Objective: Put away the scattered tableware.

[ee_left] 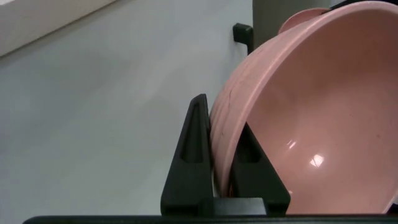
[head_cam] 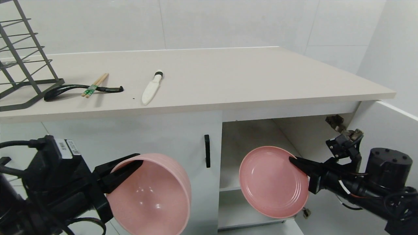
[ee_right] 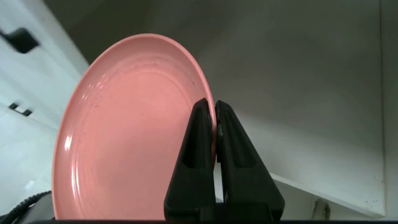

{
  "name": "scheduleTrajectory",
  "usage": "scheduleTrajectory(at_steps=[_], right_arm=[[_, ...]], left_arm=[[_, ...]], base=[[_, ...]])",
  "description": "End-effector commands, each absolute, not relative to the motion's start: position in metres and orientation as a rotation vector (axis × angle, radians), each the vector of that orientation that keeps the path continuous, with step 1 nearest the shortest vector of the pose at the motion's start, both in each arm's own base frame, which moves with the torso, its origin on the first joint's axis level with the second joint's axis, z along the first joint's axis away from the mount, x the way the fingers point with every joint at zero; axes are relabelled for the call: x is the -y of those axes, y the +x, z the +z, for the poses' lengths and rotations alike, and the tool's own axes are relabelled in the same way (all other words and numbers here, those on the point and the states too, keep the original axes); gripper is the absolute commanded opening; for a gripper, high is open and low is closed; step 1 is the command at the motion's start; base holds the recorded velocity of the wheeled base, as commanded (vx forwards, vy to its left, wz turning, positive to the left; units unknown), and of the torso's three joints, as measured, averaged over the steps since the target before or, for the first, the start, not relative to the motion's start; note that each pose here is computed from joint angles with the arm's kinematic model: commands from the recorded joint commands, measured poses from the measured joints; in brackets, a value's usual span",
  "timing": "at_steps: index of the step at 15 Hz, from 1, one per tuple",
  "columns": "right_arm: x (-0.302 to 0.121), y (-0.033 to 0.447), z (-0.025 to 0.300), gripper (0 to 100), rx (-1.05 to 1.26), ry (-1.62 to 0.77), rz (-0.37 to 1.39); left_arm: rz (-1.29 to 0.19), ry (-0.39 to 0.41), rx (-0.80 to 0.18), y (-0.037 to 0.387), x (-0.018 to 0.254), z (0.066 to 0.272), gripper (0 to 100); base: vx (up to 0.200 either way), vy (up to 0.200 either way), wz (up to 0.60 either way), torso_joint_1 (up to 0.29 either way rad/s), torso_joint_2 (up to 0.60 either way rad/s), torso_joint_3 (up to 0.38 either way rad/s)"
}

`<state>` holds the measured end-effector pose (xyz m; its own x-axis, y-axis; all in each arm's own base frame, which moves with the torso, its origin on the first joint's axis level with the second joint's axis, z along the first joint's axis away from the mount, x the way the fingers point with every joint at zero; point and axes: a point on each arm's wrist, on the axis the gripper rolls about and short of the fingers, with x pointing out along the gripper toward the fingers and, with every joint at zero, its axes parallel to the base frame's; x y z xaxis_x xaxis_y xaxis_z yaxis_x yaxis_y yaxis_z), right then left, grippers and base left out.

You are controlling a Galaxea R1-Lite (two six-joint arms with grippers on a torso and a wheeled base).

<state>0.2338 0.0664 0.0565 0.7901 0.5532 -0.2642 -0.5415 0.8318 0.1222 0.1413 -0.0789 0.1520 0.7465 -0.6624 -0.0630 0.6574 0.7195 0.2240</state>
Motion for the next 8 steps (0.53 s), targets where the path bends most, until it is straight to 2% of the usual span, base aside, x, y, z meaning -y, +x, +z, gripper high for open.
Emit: scheduleTrajectory(at_steps=[1,4,8], right_arm=[[-0.072,0.243,0.035,0,-0.367,0.041,0.598],[-0.076,0.26,0.028,0,-0.354,0.04,0.6],[-0.079,0.272,0.01,0,-0.387,0.042,0.597]], left_arm=[[-0.813,0.251,-0.027,0.141,0.094,0.138,0],[-0.802,0.236,0.04,0.14,0.092,0.143,0],[-0.781,0.239,0.01,0.143,0.09,0.137,0]], base=[[0.0,0.0,0.0,0.0,0.0,0.0],[0.0,0.0,0.0,0.0,0.0,0.0],[0.0,0.0,0.0,0.0,0.0,0.0]])
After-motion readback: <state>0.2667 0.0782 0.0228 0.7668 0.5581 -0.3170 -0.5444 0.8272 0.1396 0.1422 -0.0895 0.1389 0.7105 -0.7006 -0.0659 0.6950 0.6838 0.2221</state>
